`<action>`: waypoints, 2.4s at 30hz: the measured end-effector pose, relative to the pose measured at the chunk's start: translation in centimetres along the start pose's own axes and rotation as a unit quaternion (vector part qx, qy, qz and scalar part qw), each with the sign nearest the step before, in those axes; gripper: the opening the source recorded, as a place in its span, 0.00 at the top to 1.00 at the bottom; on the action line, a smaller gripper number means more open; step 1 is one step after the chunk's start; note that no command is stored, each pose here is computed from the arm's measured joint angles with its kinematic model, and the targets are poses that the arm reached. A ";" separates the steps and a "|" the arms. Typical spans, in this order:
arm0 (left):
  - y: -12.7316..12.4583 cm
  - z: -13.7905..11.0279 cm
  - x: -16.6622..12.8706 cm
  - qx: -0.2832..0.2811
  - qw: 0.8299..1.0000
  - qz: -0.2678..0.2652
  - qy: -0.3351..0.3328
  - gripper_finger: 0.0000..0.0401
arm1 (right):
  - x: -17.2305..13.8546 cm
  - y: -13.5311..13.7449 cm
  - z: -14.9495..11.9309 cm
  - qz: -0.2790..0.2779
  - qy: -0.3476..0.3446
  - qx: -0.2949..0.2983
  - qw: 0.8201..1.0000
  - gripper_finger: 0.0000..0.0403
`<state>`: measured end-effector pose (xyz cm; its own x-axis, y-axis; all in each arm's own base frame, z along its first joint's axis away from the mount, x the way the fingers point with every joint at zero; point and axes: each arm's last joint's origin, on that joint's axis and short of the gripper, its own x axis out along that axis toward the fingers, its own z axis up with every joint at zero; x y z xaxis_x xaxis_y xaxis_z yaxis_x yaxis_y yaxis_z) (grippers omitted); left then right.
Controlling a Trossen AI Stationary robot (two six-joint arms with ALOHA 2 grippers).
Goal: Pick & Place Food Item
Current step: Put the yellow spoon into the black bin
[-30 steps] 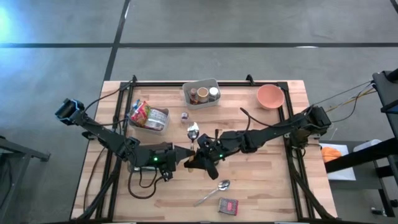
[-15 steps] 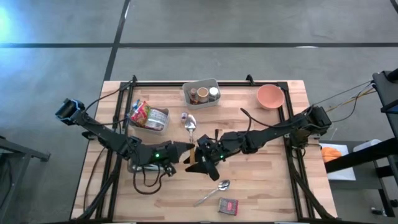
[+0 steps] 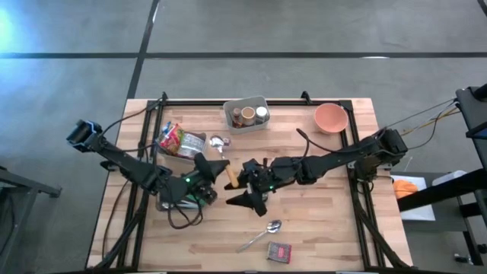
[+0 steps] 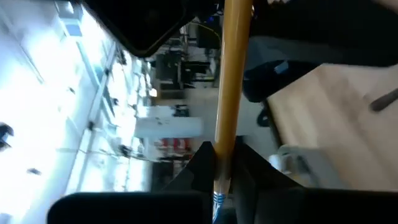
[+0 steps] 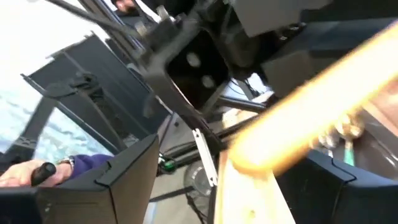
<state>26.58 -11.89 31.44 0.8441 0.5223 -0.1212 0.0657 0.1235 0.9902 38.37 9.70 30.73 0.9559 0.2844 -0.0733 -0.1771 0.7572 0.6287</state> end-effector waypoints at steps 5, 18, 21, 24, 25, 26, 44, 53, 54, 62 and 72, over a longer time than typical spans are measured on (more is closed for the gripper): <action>0.5 -0.9 -0.7 -0.120 0.990 -0.064 -0.037 0.95 | -0.9 -0.6 0.7 -0.054 0.009 -0.016 0.998 0.27; 2.4 -4.1 -1.7 -0.379 0.877 -0.293 0.044 0.95 | -3.3 -0.2 1.9 -0.117 0.023 -0.042 0.992 0.27; 1.8 -4.7 -1.8 -0.415 0.838 -0.347 0.075 0.95 | -4.0 -0.3 1.9 -0.146 0.042 -0.050 0.987 0.27; 0.5 -5.4 -2.1 -0.431 0.801 -0.397 0.124 0.95 | -4.8 -0.5 1.8 -0.178 0.063 -0.058 0.980 0.27; 0.0 -5.6 -2.2 -0.433 0.790 -0.409 0.143 0.95 | -5.0 -0.6 1.7 -0.186 0.073 -0.061 0.978 0.27; -0.4 -5.8 -2.3 -0.436 0.779 -0.420 0.163 0.95 | -5.2 -0.7 1.6 -0.193 0.083 -0.063 0.976 0.27; -9.3 -8.5 -3.3 -0.308 0.745 -0.539 0.245 0.95 | -4.7 -3.8 -2.3 -0.280 0.197 -0.064 0.937 0.27; -11.6 -8.1 -3.2 -0.297 0.727 -0.598 0.162 0.95 | -4.8 -4.7 -3.0 -0.332 0.179 -0.085 0.922 0.27; -11.7 -8.1 -3.2 -0.303 0.724 -0.600 0.159 0.95 | -4.9 -4.8 -3.1 -0.337 0.178 -0.087 0.920 0.27; -12.7 -7.9 -3.1 -0.308 0.702 -0.618 0.177 0.95 | -5.0 -5.7 -4.2 -0.340 0.180 -0.087 0.919 0.27; -15.4 -7.2 -2.2 -0.225 0.702 -0.649 0.188 0.95 | -5.1 -5.9 -4.5 -0.340 0.181 -0.087 0.919 0.27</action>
<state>19.91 -8.84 15.99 0.0226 -0.1000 -0.9947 0.4032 0.9114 -0.0824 33.53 6.42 23.88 0.7242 -0.1365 -0.6760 0.3674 0.9059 0.2107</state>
